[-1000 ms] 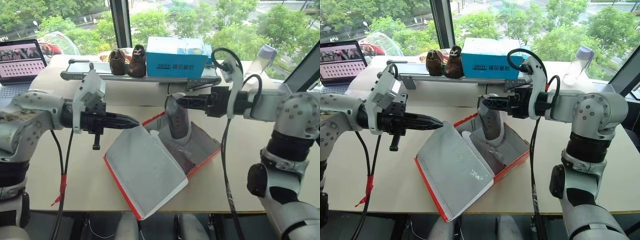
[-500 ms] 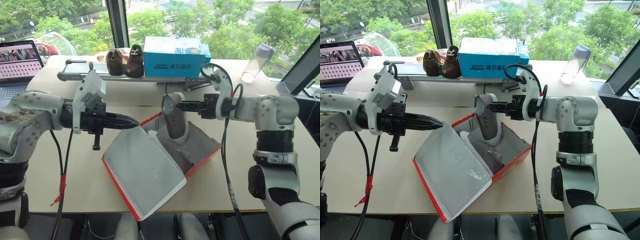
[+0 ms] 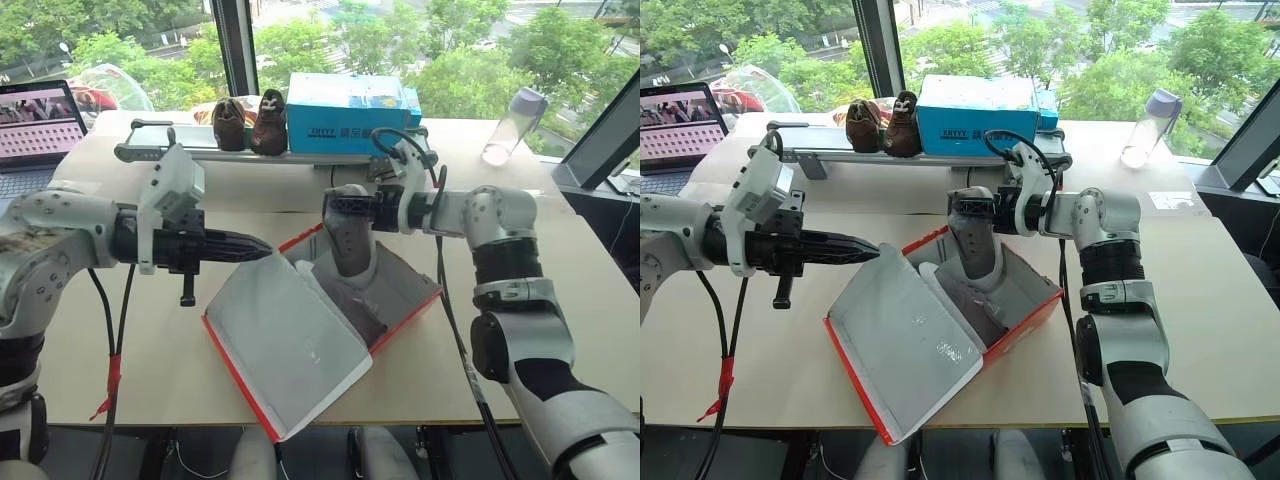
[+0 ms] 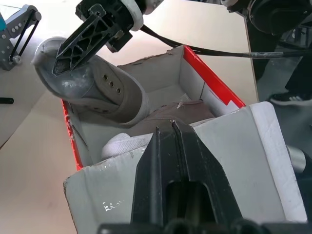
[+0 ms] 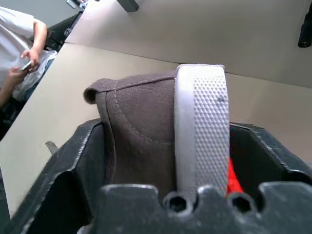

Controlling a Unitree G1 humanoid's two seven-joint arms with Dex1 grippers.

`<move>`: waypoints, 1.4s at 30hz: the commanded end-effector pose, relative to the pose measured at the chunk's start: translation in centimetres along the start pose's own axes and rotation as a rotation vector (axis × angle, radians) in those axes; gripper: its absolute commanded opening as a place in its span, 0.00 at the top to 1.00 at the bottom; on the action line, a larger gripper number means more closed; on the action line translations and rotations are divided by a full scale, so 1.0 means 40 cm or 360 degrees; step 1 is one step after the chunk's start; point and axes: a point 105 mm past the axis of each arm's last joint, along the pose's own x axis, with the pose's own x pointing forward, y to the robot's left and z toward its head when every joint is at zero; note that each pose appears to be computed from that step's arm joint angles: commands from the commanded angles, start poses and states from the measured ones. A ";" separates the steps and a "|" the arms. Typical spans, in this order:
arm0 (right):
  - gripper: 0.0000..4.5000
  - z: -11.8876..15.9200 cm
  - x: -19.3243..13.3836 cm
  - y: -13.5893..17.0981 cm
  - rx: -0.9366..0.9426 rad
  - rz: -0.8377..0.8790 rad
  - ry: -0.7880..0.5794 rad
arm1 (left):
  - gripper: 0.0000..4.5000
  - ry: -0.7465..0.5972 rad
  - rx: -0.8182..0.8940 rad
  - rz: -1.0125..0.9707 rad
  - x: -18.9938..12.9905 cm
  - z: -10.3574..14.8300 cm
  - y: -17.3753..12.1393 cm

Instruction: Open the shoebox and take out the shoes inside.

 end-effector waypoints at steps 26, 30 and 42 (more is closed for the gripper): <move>0.87 0.225 -0.467 -0.042 -0.0348 -0.0332 -0.0305 | 1.00 -0.0096 0.0105 -0.0154 0.048 0.023 0.007; 0.87 0.121 -0.476 -0.131 -0.0293 -0.0384 -0.0085 | 1.00 -0.0147 0.0095 -0.0221 0.049 0.038 -0.008; 0.77 -0.057 -0.462 -0.318 -0.0220 -0.0596 0.0277 | 1.00 -0.0225 0.0067 -0.0262 0.029 0.082 -0.023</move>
